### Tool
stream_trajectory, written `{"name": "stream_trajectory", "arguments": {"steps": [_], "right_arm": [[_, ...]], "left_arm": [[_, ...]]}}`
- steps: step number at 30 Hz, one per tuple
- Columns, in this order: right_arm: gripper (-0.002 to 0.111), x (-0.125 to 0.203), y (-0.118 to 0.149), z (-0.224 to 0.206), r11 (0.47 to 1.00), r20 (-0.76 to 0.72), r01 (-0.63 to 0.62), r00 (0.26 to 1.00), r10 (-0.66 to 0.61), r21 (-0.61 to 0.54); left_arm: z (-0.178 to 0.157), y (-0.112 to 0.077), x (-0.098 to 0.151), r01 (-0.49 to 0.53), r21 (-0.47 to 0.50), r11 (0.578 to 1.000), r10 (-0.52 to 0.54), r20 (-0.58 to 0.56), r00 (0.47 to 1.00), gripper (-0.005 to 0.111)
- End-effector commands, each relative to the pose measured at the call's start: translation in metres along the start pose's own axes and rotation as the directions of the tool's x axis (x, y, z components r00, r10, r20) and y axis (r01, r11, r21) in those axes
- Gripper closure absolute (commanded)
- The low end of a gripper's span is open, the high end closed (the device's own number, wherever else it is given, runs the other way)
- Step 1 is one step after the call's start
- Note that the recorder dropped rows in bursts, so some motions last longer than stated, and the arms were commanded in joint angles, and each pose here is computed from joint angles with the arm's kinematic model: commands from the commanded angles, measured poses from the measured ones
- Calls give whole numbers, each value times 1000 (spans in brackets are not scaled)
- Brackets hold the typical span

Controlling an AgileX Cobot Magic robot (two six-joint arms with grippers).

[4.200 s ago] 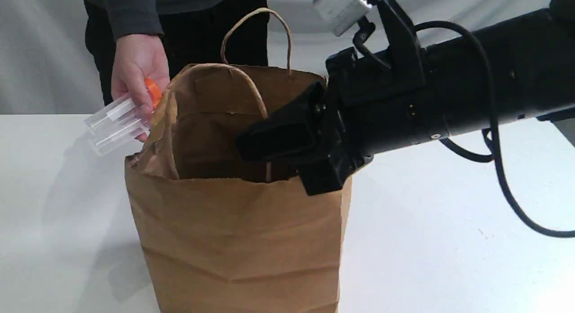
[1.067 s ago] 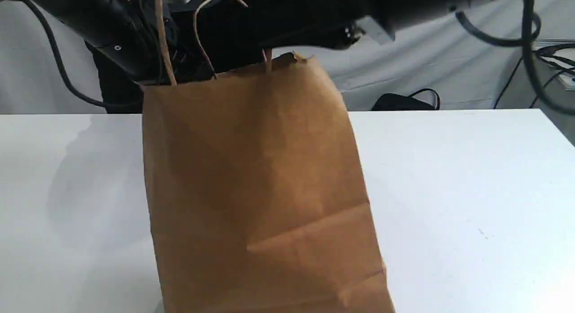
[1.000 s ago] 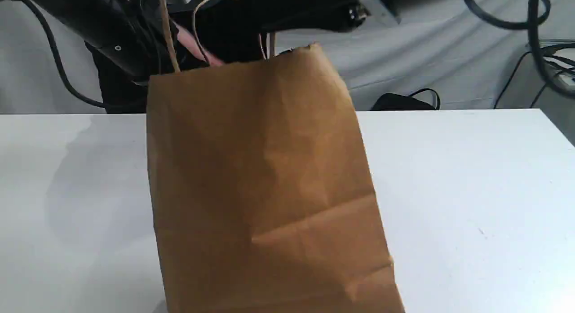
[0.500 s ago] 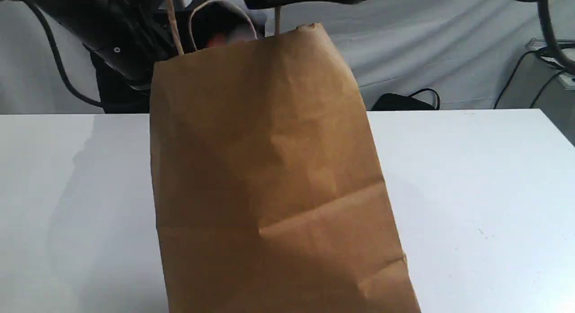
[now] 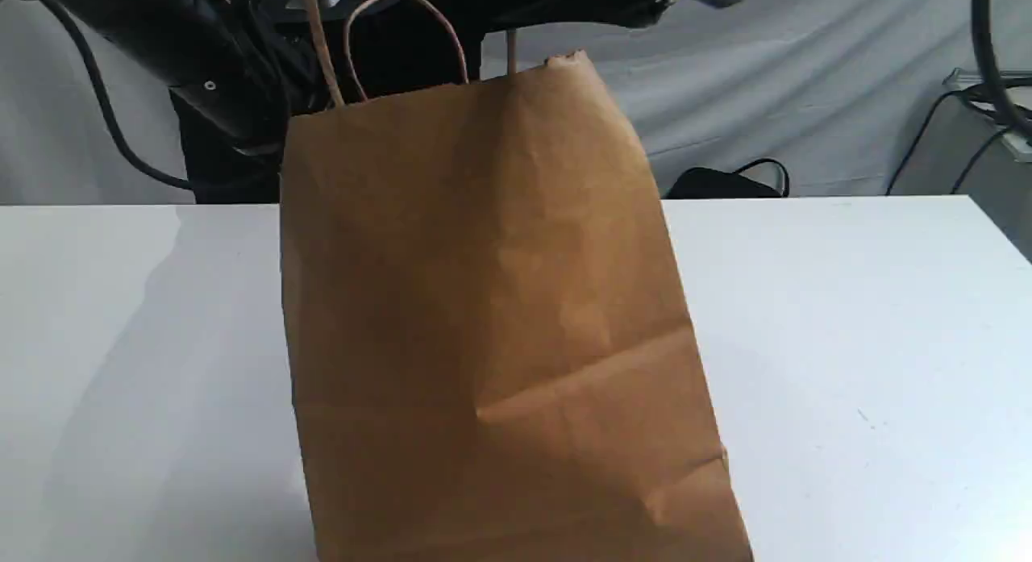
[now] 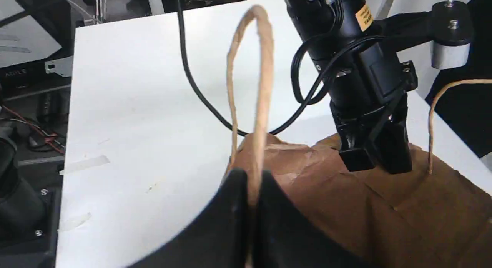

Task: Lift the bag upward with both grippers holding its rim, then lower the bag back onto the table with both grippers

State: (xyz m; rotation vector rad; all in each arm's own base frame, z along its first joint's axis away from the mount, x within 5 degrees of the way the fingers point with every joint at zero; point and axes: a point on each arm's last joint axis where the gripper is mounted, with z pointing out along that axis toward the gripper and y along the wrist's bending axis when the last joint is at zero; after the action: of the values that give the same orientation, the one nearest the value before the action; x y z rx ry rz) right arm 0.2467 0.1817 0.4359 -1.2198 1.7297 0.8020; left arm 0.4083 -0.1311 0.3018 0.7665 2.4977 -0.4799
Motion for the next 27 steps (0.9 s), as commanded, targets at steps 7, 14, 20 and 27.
{"name": "stream_trajectory", "arguments": {"steps": [7,14,20,27], "right_arm": [[108,31,2,-2,992,32,-38,999,35,119],[108,73,10,16,986,91,-51,995,37,157],[108,95,18,26,986,37,-57,998,52,154],[108,99,18,27,987,23,-55,998,52,153]], "left_arm": [[-29,-5,-13,-60,-70,996,70,151,986,107],[-27,-11,-18,-94,-56,994,103,185,977,107],[-25,-14,-19,-108,-62,992,118,182,976,107],[-18,-13,-18,-127,-61,990,136,166,977,107]]}}
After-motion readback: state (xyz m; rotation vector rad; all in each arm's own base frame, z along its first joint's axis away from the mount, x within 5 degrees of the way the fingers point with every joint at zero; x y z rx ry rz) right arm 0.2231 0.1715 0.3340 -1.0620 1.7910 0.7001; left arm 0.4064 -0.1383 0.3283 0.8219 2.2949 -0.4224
